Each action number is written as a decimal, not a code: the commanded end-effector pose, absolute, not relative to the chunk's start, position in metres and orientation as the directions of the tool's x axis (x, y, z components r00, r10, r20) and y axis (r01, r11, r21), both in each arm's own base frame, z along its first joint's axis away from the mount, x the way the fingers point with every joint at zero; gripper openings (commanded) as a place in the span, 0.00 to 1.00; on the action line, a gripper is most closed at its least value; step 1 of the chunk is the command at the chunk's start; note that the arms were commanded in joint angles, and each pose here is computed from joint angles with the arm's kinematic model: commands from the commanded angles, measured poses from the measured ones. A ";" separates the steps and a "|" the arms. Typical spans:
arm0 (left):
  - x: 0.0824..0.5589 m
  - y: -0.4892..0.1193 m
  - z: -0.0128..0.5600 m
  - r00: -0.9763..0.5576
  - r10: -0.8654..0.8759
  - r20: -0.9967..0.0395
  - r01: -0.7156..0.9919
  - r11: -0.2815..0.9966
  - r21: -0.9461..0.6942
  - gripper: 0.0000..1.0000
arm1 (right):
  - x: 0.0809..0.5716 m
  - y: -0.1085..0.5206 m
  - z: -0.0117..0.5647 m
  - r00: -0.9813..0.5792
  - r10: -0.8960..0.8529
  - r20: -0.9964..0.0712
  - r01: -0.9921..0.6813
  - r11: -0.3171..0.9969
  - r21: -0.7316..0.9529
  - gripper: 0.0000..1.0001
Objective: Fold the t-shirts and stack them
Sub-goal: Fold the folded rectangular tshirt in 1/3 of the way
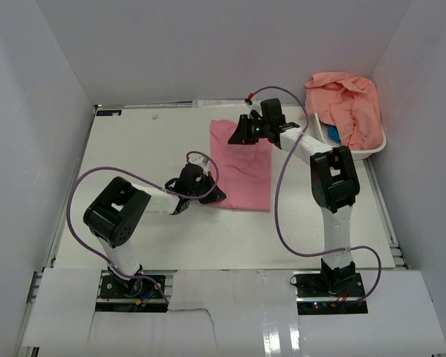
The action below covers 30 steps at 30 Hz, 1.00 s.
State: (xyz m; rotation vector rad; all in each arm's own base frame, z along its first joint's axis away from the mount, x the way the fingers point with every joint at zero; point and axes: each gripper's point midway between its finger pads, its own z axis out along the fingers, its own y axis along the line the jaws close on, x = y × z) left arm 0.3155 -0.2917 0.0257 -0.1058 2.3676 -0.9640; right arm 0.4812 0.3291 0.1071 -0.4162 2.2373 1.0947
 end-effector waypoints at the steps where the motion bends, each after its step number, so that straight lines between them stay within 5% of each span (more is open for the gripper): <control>1: 0.286 -0.277 0.011 -0.874 -0.221 -0.433 0.102 0.788 -0.608 0.00 | 0.445 0.316 0.153 -0.712 -0.024 -0.702 -0.583 0.577 0.572 0.24; 13: 0.287 -0.271 0.032 -0.856 -0.227 -0.464 0.102 0.806 -0.583 0.00 | 0.367 0.291 0.086 -0.777 -0.065 -0.627 -0.550 0.556 0.624 0.17; 30: 0.281 -0.257 0.012 -0.859 -0.207 -0.468 0.082 0.847 -0.525 0.00 | 0.399 0.292 0.026 -0.821 -0.027 -0.570 -0.468 0.604 0.645 0.11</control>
